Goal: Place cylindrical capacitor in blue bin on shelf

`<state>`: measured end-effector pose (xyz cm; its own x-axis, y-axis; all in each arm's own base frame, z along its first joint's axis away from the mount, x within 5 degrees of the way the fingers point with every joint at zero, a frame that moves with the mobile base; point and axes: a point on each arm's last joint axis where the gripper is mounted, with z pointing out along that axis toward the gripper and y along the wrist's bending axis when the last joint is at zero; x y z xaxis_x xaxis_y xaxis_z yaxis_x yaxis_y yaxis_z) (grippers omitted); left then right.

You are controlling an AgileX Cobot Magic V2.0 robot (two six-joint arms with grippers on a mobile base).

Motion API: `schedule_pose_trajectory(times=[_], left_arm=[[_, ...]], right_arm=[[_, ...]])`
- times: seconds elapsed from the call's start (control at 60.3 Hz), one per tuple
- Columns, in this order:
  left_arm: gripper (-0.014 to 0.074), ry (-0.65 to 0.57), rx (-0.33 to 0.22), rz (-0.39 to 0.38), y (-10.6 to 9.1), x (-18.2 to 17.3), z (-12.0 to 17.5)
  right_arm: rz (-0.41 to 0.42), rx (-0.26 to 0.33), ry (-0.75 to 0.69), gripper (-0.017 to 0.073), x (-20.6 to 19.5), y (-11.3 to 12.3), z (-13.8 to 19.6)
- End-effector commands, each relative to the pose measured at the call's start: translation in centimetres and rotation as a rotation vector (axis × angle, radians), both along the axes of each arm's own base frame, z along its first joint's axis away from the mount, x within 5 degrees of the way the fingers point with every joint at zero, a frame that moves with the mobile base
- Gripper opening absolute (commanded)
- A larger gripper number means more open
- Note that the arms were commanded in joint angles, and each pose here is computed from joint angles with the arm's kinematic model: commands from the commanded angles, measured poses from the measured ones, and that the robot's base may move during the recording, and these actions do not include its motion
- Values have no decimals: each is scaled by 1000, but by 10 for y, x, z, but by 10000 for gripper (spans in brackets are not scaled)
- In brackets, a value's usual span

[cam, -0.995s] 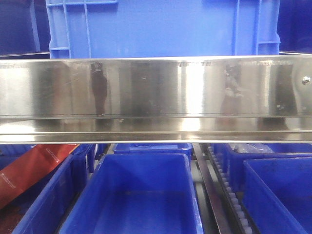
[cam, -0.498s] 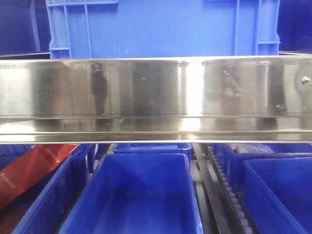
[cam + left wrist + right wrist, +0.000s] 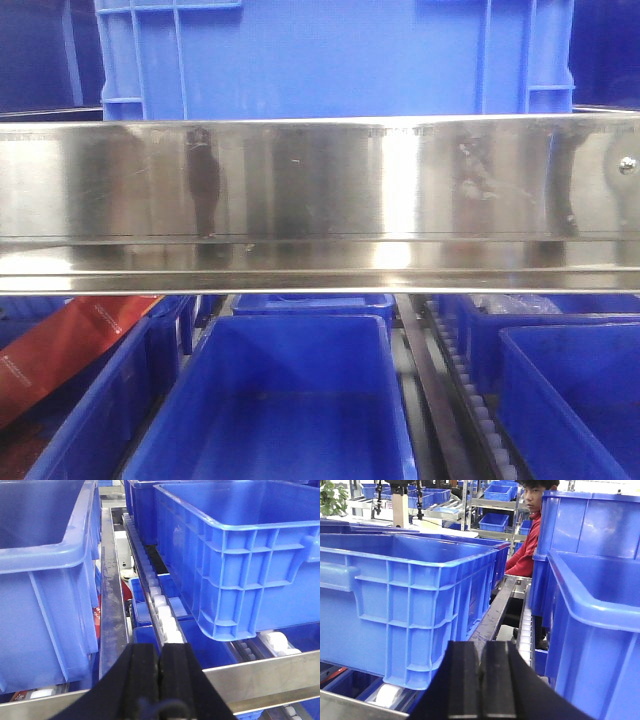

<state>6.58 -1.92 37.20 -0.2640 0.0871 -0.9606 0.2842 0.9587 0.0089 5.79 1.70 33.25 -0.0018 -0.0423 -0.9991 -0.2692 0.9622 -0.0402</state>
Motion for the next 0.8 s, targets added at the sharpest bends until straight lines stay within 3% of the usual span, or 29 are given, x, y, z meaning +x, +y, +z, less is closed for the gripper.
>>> schedule_pose_trajectory(times=[0.0, 0.431, 0.531, 0.663, 0.779], left_arm=[[-111, -29, -19, 4, 0, 0, 3], [-111, -30, -16, 5, 0, 0, 3], [-111, -69, 69, 46, 6, -1, 0], [-111, -121, 58, 135, 14, -11, -19], [-111, -157, 15, 208, 18, -24, -43]], right_arm=[[-9, 4, -26, -157, -1, -1, 2], [-9, 4, -26, -157, -1, -1, 2], [-9, 4, -26, -157, -1, -1, 2], [-9, 4, -26, -157, -1, -1, 2], [-9, 4, -26, -157, -1, -1, 2]])
